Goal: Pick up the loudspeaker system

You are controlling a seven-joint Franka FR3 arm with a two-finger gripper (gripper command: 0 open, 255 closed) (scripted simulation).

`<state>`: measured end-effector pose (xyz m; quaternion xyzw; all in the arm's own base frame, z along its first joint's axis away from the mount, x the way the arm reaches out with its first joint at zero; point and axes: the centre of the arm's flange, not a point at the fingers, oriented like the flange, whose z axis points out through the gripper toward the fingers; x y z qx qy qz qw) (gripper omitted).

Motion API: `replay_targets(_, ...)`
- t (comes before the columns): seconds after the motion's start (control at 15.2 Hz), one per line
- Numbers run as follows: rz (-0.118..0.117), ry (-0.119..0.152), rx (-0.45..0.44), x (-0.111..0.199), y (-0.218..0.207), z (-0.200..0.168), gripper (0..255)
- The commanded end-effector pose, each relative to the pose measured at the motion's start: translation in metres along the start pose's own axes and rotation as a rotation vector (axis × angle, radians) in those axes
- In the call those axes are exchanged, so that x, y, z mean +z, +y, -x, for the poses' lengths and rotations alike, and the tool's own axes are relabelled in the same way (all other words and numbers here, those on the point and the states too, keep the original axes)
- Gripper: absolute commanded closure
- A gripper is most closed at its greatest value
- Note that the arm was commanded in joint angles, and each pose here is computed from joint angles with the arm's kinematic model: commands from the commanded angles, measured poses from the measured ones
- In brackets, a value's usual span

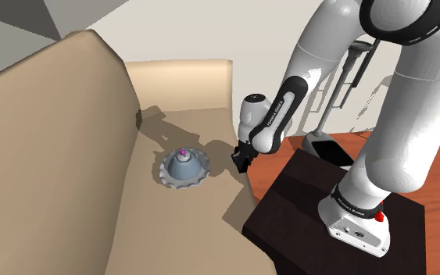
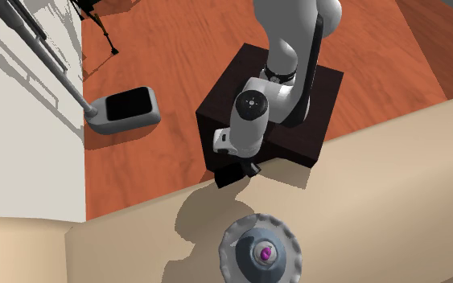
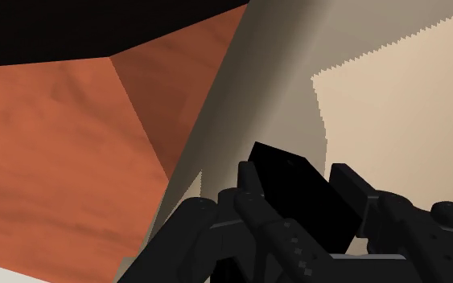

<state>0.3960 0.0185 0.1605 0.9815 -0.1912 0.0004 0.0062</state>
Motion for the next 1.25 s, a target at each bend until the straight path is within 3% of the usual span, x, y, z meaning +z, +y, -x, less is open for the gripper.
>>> replay_targets(0.0,0.000,0.000,0.000,0.000,0.000,0.000,255)
replay_targets(1.19,0.000,0.000,0.000,-0.080,0.001,-0.001,255)
